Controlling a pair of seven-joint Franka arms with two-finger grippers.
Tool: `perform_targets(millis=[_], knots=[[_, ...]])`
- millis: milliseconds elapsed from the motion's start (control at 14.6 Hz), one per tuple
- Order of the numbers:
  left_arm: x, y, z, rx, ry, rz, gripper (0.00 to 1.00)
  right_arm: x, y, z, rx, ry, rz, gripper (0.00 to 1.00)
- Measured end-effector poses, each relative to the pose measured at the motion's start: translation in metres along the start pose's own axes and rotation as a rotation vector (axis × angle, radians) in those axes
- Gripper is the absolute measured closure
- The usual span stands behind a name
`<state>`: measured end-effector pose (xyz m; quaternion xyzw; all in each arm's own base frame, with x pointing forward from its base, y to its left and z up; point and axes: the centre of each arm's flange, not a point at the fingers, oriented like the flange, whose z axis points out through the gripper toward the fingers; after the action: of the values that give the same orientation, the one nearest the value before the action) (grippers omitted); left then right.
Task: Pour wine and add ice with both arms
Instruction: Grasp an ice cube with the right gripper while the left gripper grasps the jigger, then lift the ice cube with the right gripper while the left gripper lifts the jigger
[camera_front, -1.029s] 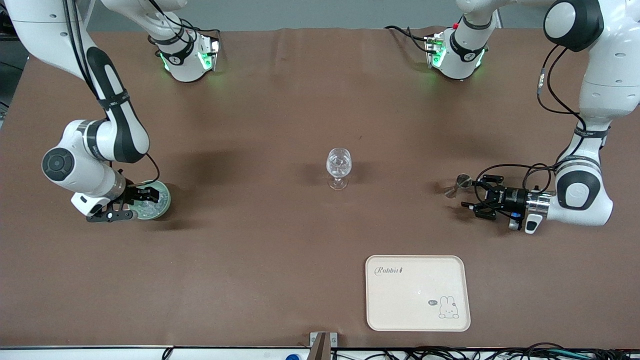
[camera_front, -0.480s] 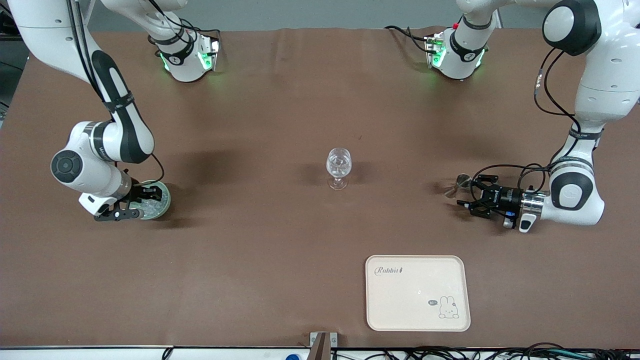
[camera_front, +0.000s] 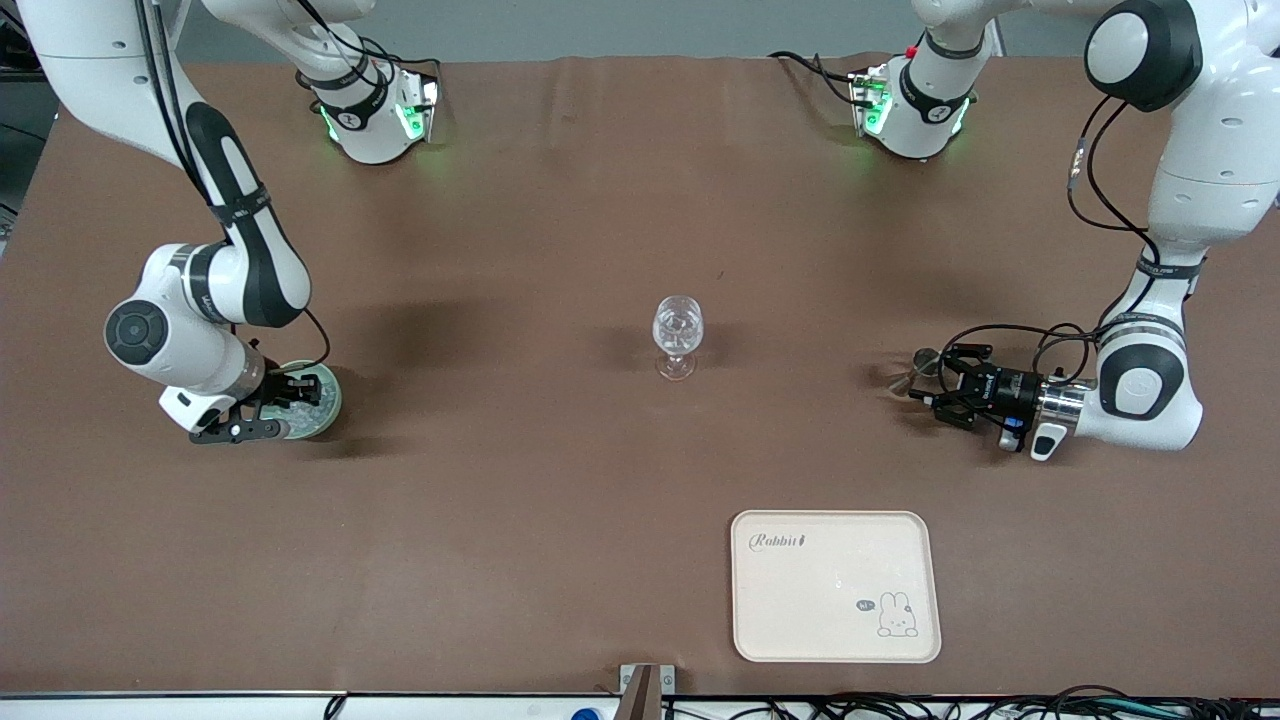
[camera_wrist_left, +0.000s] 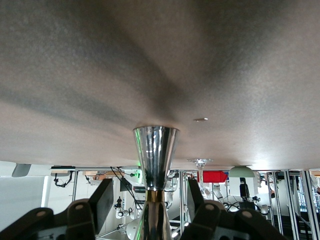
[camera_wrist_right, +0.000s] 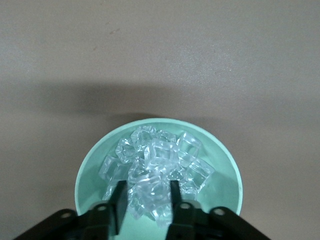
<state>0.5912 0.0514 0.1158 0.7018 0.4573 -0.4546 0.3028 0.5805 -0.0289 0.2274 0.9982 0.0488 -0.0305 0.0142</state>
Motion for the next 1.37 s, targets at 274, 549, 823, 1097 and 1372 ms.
perform_targets(millis=[274,549,823,1097,1372], knots=[[0.000,0.001,0.003,0.002,-0.006,0.000,0.39,0.000,0.001,0.000,0.000,-0.001,0.002,0.73],[0.000,0.003,0.009,-0.010,-0.024,-0.003,0.44,0.004,0.004,-0.011,-0.003,0.018,0.005,0.76],[0.001,0.003,0.010,-0.010,-0.025,-0.004,0.55,0.014,0.016,-0.088,0.010,-0.017,0.023,0.76],[0.000,0.004,0.010,-0.011,-0.029,-0.003,0.79,0.012,0.029,-0.196,0.024,-0.029,0.040,0.76],[-0.004,0.007,0.012,-0.011,-0.042,0.001,0.79,0.001,0.028,-0.281,0.032,-0.039,0.036,0.76]])
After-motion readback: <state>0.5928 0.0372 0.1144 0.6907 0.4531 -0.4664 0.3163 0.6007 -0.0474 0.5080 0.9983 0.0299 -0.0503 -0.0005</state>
